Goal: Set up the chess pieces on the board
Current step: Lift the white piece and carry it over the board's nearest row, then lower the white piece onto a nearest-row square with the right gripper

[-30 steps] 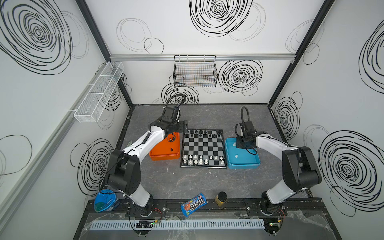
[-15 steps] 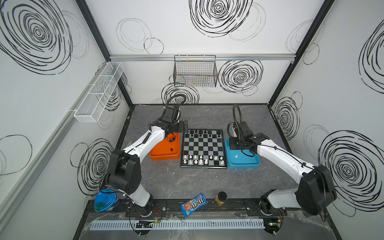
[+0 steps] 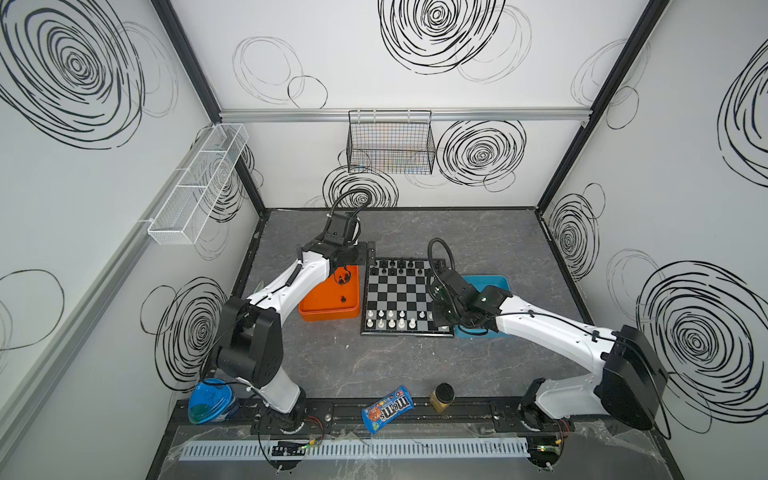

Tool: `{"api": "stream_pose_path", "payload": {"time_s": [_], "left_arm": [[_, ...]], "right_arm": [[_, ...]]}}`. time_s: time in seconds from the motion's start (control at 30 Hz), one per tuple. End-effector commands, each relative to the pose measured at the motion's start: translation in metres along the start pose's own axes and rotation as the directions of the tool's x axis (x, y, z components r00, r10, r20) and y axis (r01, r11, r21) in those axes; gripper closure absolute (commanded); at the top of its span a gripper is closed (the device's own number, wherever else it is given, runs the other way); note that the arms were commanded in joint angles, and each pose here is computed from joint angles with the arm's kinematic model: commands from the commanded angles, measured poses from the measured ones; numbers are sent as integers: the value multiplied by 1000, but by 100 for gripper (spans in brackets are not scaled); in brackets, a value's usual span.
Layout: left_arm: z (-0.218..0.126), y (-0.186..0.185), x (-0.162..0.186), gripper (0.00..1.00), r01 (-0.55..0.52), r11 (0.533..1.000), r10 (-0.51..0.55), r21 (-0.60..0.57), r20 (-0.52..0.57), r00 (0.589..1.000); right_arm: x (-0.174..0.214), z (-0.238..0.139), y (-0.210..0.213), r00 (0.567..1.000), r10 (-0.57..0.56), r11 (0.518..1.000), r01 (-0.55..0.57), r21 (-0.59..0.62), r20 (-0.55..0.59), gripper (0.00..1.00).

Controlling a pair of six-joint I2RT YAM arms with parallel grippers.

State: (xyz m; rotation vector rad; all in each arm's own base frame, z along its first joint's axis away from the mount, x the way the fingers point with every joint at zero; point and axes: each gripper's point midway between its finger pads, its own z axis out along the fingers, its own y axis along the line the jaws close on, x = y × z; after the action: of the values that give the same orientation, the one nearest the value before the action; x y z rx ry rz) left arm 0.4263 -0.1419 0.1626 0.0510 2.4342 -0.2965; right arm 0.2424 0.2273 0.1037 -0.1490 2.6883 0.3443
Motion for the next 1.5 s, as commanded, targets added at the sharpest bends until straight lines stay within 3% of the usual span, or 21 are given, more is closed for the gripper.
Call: {"api": "stream_pose_path", "payload": {"time_s": [0.0, 1.47], "left_arm": [[0, 4, -8, 4, 7, 1000, -6, -8, 20, 1000], [0, 2, -7, 4, 12, 1000, -12, 11, 17, 1000]], "right_arm": [[4, 9, -4, 999, 49, 998, -49, 37, 11, 96], [19, 40, -7, 998, 19, 993, -12, 118, -54, 94]]}}
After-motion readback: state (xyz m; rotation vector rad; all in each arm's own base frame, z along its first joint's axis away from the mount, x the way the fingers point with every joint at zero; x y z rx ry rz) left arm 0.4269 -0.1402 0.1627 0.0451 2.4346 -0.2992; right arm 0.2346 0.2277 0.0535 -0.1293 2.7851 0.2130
